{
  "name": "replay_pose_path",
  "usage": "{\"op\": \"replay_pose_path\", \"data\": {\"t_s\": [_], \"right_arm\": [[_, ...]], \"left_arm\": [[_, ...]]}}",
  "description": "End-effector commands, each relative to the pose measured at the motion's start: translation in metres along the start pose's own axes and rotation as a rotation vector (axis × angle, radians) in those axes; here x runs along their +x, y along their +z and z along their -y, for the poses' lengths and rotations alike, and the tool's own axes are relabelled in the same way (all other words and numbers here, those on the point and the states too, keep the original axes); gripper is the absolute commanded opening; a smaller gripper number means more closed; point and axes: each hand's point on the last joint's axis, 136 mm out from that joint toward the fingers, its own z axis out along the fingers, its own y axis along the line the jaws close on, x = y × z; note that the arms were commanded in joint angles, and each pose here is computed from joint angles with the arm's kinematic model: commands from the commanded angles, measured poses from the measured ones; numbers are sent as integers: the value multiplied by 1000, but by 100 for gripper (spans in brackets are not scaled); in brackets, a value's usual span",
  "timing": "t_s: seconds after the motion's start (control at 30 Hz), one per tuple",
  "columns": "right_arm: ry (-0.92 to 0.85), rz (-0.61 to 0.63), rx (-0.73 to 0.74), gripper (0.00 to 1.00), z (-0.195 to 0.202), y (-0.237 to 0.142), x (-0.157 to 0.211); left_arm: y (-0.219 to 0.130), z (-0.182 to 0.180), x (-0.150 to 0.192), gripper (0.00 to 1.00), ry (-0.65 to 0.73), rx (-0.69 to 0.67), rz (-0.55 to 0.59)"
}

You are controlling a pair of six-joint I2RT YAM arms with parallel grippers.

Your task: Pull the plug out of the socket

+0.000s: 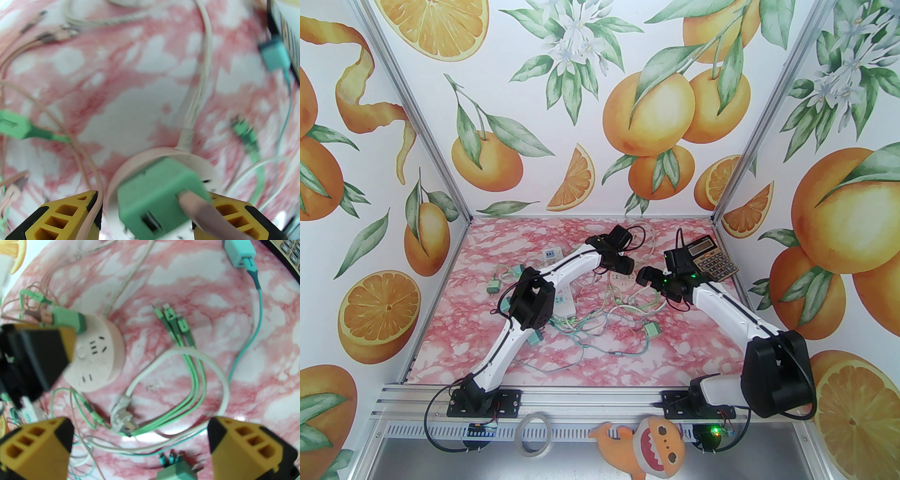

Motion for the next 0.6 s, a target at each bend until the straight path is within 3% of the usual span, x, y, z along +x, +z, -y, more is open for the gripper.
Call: {"op": "replay_pose_path", "data": {"t_s": [0.0, 0.3, 0.57], "right_arm": [[16, 20, 3, 100, 2, 2, -1], [17, 22, 1, 100, 3, -2, 2], [17, 14, 0, 100, 4, -3, 5]], "left_arm": [[8, -6, 12, 66, -116, -47, -44], [26, -15, 25, 64, -119, -122, -64], [25, -20, 10, 62, -117, -158, 4]]}}
